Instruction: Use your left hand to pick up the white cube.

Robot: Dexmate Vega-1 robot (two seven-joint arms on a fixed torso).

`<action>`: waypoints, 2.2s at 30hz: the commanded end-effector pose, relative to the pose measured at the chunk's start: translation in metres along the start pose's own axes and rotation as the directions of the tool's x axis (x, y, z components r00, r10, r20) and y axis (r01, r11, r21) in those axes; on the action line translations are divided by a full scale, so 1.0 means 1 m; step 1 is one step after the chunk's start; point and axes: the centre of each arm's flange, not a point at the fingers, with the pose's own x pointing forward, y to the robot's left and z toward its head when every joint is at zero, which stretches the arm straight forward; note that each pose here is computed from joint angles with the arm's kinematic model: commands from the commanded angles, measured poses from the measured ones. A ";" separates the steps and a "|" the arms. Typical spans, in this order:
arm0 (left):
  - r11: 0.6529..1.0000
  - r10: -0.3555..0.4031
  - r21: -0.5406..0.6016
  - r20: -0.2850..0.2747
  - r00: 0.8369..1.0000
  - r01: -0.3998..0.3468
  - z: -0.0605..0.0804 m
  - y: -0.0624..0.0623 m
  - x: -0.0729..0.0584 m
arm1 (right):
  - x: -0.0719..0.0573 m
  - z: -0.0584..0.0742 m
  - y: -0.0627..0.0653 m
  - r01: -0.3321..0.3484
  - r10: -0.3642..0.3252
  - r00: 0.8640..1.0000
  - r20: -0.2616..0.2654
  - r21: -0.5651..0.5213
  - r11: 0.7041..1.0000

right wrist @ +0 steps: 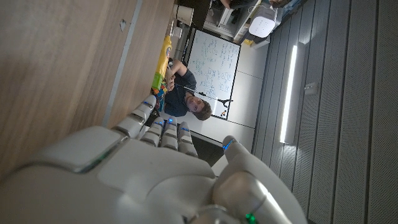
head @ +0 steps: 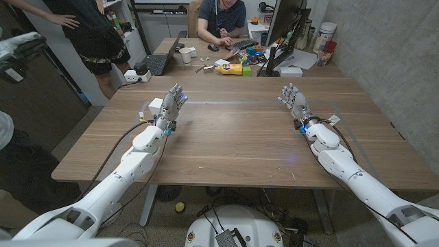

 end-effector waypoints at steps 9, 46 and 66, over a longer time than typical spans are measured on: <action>0.998 0.060 -0.014 0.120 0.991 -0.059 0.012 0.000 -0.011 | -0.003 -0.001 -0.002 -0.005 0.005 1.000 0.011 0.018 1.000; 0.718 0.353 0.349 0.562 0.748 -0.602 0.074 0.004 -0.042 | 0.005 -0.001 0.000 -0.017 0.016 1.000 0.013 0.021 1.000; 0.359 0.293 0.461 0.769 0.567 -0.811 0.104 -0.009 -0.054 | 0.012 -0.002 -0.003 -0.018 0.018 1.000 0.014 0.024 1.000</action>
